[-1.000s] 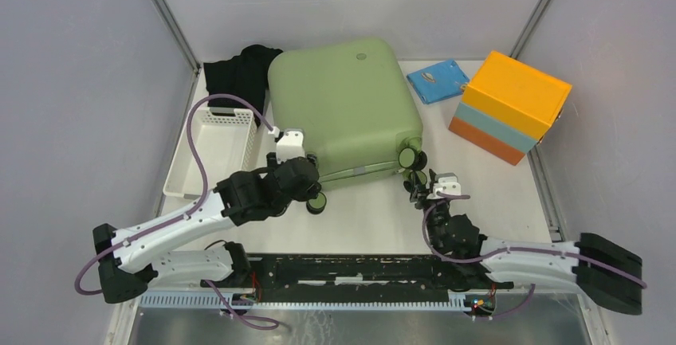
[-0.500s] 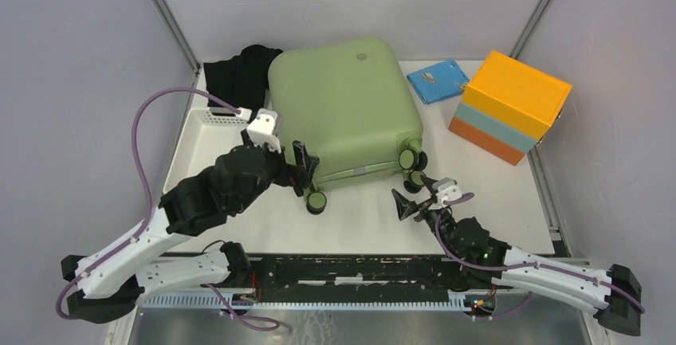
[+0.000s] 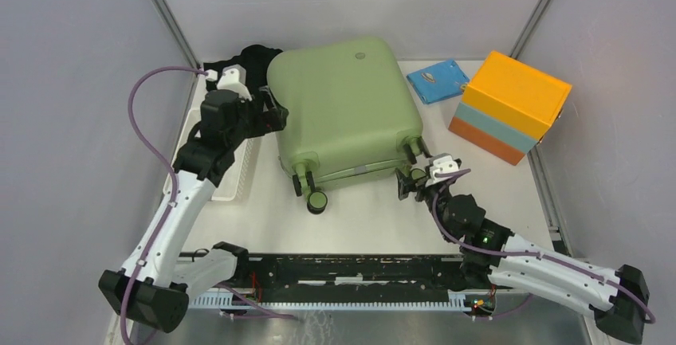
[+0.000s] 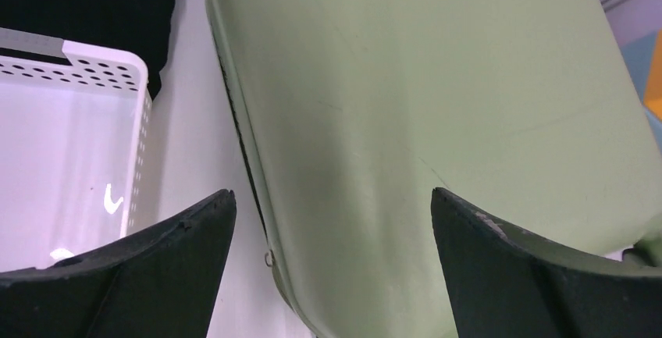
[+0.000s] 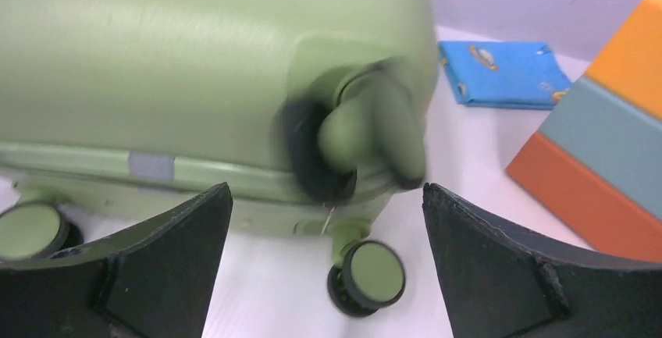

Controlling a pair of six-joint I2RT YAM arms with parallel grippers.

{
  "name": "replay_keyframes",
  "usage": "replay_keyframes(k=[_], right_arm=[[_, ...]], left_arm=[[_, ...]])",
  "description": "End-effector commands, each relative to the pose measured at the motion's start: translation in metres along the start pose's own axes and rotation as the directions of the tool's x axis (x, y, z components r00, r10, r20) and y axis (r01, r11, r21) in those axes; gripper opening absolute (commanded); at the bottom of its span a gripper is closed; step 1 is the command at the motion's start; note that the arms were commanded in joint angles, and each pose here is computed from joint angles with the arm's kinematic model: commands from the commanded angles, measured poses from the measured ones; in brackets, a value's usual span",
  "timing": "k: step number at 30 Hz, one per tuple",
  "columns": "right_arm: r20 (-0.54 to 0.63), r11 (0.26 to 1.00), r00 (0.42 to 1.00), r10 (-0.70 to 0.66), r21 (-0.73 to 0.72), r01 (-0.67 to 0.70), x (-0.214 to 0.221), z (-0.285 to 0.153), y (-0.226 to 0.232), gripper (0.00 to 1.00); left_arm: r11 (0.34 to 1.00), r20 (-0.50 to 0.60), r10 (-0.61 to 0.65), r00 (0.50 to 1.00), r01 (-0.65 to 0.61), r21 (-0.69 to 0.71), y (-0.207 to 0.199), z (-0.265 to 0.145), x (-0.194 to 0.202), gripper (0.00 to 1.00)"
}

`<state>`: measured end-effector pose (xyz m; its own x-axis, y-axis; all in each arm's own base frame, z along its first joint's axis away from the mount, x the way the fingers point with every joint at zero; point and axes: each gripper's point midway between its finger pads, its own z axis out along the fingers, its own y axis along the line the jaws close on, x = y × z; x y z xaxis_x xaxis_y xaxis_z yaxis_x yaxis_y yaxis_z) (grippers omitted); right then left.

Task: Open, take out, and arrange the luggage
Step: Unzip the luggage at the center of the board.

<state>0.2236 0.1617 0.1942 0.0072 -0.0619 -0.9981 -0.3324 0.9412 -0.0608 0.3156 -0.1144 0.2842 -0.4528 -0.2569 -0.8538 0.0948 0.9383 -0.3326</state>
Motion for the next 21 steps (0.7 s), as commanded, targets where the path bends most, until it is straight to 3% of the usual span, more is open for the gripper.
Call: replay_keyframes(k=[1,9,16,21], right_arm=[[0.063,1.000,0.998,0.024,-0.001,-0.024,-0.050,0.015,-0.009,0.98],[0.011,0.999,0.999,0.049,-0.006,-0.049,-0.066,0.047,-0.041,0.98],[-0.080,0.993,0.996,0.047,-0.102,-0.055,-0.041,0.051,-0.036,0.98],[-0.110,0.980,0.992,0.067,-0.180,-0.087,-0.029,0.046,-0.020,0.89]], left_arm=[[0.989,0.028,-0.085,0.996,0.081,0.121,-0.004,0.013,-0.018,1.00],[0.984,-0.037,-0.102,0.994,0.106,0.140,0.002,0.031,-0.004,0.97],[0.980,-0.122,-0.114,0.986,0.132,0.147,0.004,0.049,0.021,0.81],[0.977,-0.167,-0.114,0.979,0.141,0.163,0.002,0.065,0.028,0.72]])
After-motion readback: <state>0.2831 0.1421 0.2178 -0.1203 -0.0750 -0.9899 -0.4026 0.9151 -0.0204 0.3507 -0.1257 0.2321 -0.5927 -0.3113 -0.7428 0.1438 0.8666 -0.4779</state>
